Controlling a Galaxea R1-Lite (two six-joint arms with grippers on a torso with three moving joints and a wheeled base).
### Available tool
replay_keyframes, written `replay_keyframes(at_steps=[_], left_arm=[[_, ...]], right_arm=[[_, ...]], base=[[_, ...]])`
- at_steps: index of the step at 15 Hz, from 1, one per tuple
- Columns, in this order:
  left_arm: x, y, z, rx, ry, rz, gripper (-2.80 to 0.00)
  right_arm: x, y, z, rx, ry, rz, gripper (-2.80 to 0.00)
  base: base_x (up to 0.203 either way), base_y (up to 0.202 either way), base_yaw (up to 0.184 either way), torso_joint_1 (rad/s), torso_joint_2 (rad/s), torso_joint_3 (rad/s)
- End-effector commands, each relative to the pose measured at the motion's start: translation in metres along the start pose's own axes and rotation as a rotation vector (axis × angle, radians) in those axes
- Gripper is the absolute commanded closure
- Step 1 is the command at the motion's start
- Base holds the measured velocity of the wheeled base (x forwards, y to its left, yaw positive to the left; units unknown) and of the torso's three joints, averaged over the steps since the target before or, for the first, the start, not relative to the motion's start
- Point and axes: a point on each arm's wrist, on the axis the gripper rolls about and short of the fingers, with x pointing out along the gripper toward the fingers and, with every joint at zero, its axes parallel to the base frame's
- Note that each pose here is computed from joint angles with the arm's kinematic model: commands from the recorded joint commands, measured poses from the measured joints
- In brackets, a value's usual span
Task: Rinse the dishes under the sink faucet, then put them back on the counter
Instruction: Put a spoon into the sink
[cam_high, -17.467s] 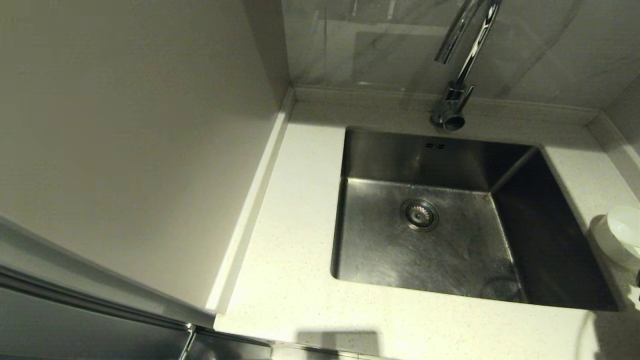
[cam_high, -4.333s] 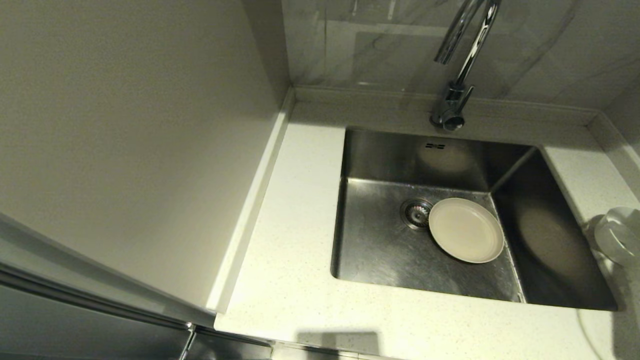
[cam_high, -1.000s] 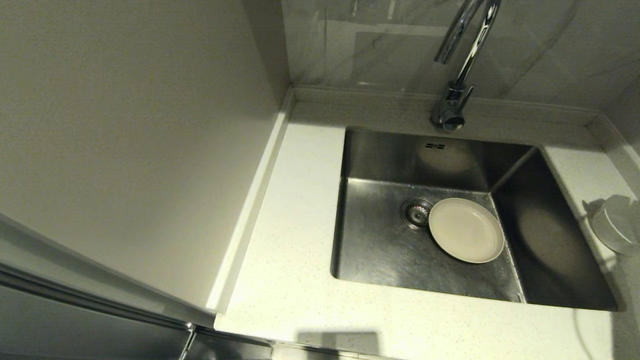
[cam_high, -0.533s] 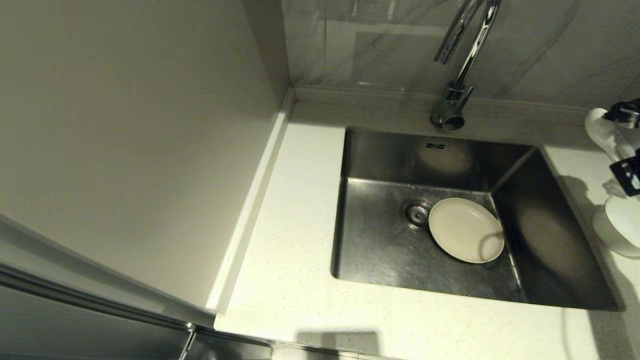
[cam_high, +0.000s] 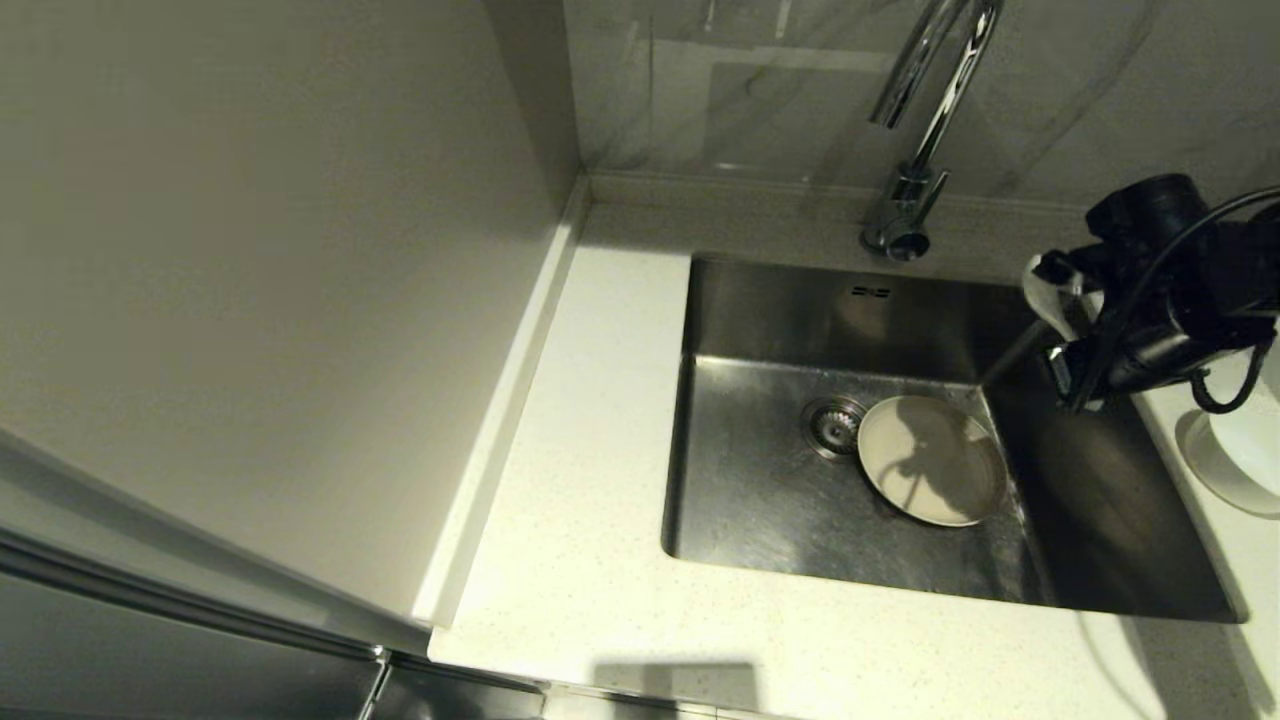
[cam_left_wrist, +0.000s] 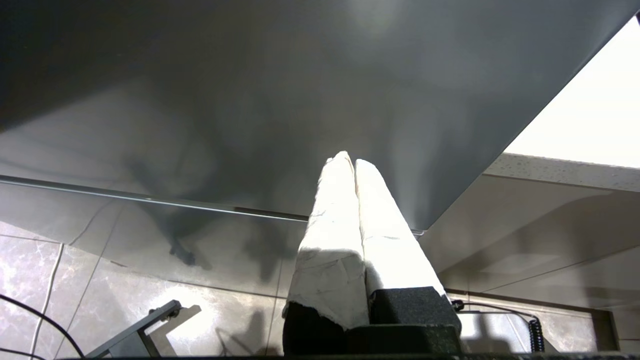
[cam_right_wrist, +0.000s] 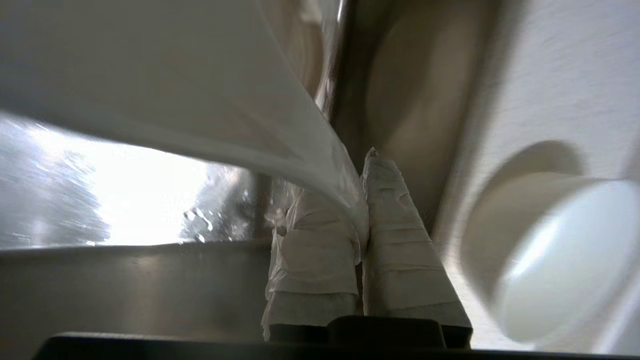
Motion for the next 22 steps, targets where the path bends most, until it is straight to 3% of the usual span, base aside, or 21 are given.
replay_keyframes(at_steps=[1, 9, 15, 22], left_arm=[[0.0, 0.0, 0.0, -0.001, -0.004, 0.0, 0.0], [0.0, 0.0, 0.0, -0.001, -0.004, 0.0, 0.0], [0.0, 0.0, 0.0, -0.001, -0.004, 0.0, 0.0], [0.0, 0.0, 0.0, -0.001, -0.004, 0.0, 0.0]], right_arm=[[0.032, 0.018, -0.02, -0.042, 0.085, 0.005, 0.0], [0.117, 0.072, -0.049, -0.1, 0.12, -0.036, 0.0], [0.151, 0.087, -0.055, -0.101, 0.104, -0.061, 0.0], [0.176, 0.096, -0.04, -0.079, 0.059, -0.115, 0.0]], base=[[0.0, 0.0, 0.0, 0.0, 0.0, 0.0], [0.0, 0.0, 0.0, 0.0, 0.0, 0.0], [0.0, 0.0, 0.0, 0.0, 0.0, 0.0], [0.0, 0.0, 0.0, 0.0, 0.0, 0.0]])
